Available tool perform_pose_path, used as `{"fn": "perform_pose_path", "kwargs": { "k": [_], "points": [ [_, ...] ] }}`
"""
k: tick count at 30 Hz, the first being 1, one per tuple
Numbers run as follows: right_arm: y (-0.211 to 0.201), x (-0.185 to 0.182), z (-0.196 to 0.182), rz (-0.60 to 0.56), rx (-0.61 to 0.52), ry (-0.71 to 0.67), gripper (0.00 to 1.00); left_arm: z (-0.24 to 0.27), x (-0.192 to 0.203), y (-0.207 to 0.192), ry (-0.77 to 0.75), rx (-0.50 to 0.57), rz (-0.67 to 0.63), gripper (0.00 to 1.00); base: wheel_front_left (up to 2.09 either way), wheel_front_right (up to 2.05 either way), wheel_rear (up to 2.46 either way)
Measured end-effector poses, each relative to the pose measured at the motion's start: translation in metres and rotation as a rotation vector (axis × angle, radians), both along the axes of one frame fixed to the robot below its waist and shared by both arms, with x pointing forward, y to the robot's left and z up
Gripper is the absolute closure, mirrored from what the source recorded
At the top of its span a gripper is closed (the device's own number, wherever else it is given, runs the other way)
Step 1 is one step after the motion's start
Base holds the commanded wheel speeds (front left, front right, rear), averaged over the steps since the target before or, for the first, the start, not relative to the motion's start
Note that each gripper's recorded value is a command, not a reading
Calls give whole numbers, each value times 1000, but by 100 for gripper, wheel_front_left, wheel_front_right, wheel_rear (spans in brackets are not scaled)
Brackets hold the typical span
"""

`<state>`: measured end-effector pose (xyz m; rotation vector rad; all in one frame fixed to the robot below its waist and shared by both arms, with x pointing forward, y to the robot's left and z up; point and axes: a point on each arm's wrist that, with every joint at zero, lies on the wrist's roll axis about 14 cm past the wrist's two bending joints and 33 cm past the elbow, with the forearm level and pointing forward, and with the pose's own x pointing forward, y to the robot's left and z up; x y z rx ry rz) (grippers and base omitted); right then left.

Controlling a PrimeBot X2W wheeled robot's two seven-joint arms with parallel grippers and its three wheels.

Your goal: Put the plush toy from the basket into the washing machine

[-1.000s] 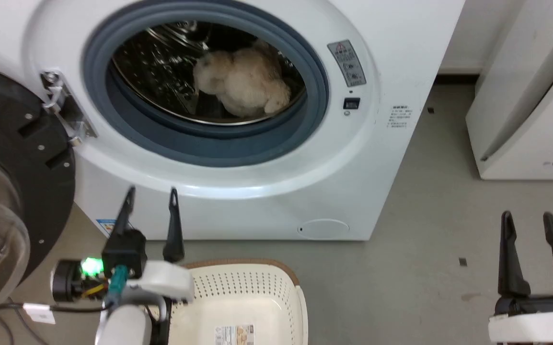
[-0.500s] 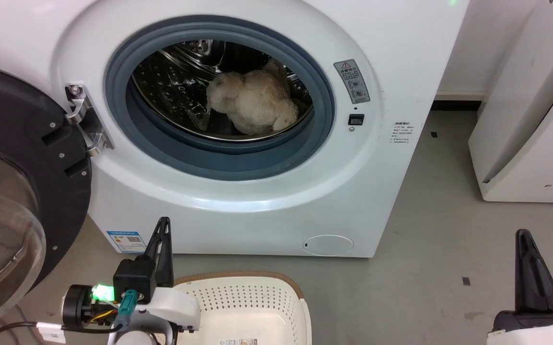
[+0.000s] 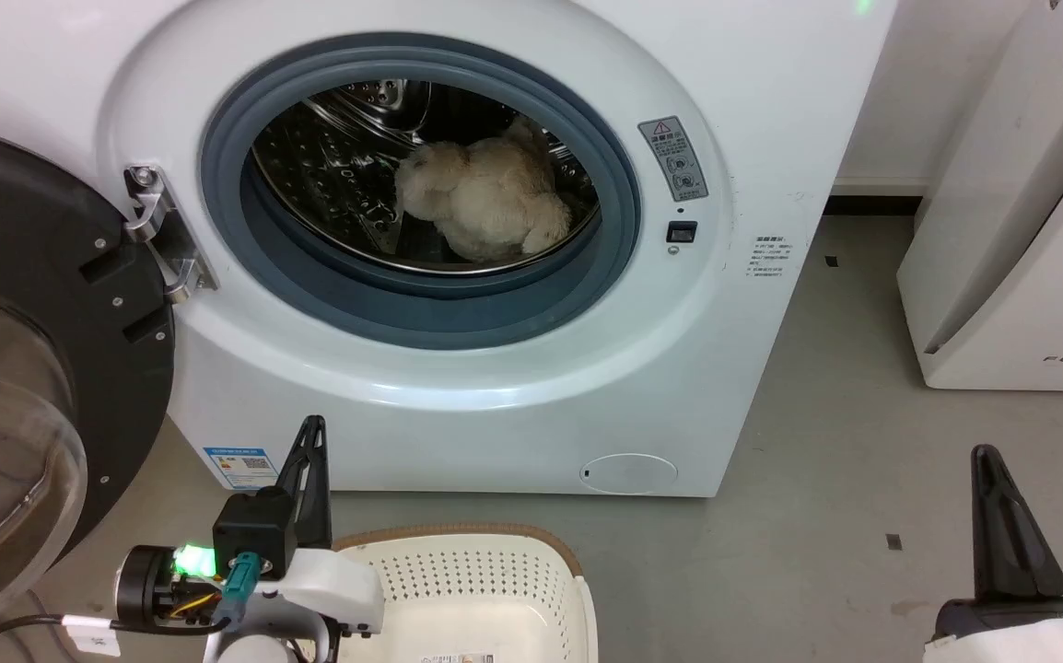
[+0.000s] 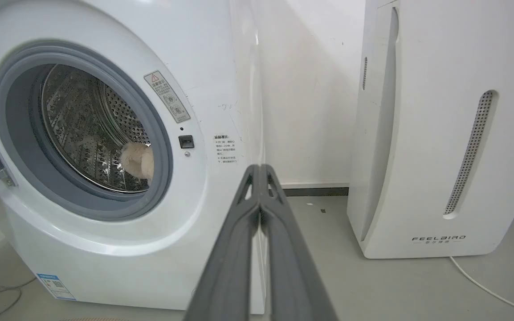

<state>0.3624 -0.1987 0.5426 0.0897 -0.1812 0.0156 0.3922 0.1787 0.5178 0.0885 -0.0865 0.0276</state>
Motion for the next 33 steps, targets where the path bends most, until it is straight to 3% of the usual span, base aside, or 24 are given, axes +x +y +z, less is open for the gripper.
{"fn": "perform_pose_path", "kwargs": {
  "k": [33],
  "points": [
    [12, 1, -8, 36, -45, 65, 100, 5, -4, -2, 20, -23, -11, 100, 0, 0, 0]
  ]
}}
